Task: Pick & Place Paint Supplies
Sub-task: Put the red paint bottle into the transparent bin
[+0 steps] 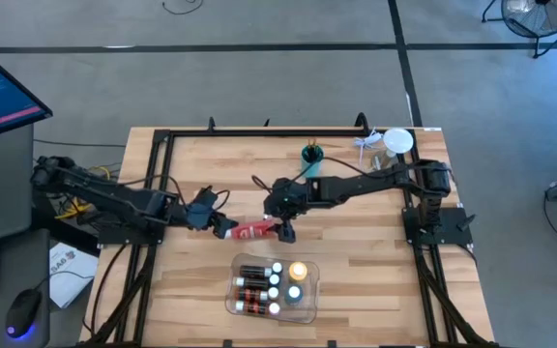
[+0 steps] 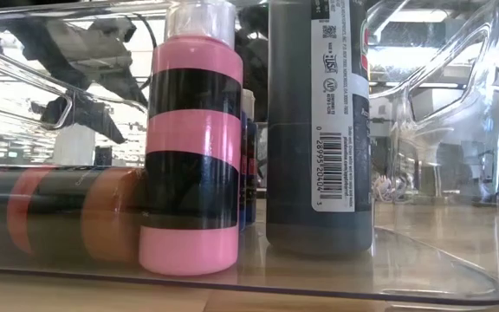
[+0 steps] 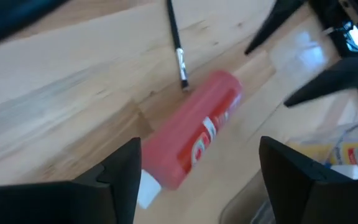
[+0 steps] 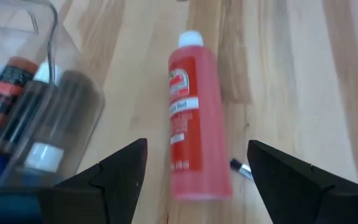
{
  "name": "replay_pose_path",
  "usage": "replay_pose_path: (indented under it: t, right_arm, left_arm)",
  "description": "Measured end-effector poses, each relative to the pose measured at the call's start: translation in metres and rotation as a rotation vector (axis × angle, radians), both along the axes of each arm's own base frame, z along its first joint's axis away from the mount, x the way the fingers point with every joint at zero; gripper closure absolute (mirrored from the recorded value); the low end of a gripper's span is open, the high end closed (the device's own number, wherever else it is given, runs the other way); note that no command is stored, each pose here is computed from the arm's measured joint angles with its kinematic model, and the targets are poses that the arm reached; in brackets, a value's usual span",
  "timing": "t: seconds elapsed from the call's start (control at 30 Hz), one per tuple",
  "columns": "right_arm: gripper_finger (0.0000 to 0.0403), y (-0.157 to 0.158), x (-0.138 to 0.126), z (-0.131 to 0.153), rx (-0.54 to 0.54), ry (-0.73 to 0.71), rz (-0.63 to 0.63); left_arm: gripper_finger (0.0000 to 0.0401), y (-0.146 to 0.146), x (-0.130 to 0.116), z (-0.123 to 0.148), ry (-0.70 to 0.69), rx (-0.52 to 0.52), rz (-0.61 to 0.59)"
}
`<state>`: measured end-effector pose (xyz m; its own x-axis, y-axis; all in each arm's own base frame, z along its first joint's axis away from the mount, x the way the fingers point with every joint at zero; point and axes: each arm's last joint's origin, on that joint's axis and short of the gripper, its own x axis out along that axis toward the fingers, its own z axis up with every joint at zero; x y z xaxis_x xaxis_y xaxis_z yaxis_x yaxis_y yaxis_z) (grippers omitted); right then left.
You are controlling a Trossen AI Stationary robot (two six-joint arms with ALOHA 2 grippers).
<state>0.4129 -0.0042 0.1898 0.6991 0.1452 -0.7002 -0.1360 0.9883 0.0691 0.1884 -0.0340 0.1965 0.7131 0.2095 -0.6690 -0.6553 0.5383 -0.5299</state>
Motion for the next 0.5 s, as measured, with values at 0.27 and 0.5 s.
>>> replay_pose_path:
  t: [0.27,0.5]
  right_arm:
    - [0.0132,-0.006,0.001,0.006,0.006,0.014,-0.022]
    - [0.0132,-0.004,0.001,0.006,0.018,0.015,-0.008]
  left_arm:
    - [0.0172,-0.012,-0.012,-0.018,0.025,0.014,-0.003]
    - [0.0171,-0.029,-0.027,-0.035,-0.105,0.021,0.129]
